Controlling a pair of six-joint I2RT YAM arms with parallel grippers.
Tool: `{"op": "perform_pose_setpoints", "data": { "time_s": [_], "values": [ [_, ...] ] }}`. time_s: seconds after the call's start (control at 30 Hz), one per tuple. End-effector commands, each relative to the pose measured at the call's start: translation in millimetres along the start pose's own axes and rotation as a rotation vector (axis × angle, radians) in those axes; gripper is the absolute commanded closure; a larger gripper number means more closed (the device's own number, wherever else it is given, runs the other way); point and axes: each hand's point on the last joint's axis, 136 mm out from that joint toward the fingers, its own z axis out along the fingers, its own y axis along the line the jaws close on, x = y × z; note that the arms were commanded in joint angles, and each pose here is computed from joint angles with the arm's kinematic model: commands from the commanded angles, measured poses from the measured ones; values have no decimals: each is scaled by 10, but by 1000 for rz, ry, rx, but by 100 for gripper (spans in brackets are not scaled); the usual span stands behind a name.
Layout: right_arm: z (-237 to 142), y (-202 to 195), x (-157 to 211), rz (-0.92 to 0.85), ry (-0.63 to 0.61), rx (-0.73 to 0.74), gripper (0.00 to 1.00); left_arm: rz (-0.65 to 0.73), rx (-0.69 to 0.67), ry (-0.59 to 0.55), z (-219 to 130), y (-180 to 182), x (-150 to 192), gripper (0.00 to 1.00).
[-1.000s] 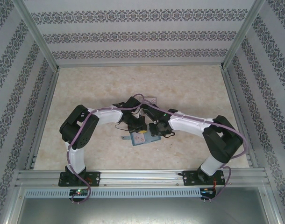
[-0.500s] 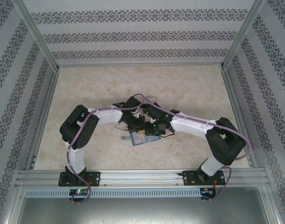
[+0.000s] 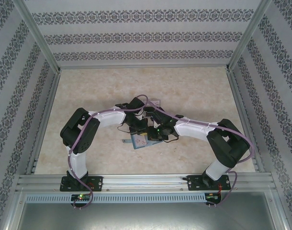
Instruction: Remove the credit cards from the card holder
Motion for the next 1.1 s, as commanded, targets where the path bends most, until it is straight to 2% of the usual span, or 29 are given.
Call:
{"op": "perform_pose_setpoints", "data": {
  "time_s": [0.0,0.2,0.43,0.67,1.07],
  "values": [
    [43,-33,45,8,15,-2,89,48,24,-39,-234,-185,-45,96],
    [38,-6,32,7,16,-15,89,47,7,-63,-366,-126,-78,96],
    [29,139,-33,5,13,-69,86,40,-66,-68,-458,114,34,96],
    [36,269,-103,-4,16,-106,85,16,-96,-30,-400,342,239,96],
    [159,352,-236,-3,36,-105,83,0,-128,8,-272,546,357,96]
  ]
}}
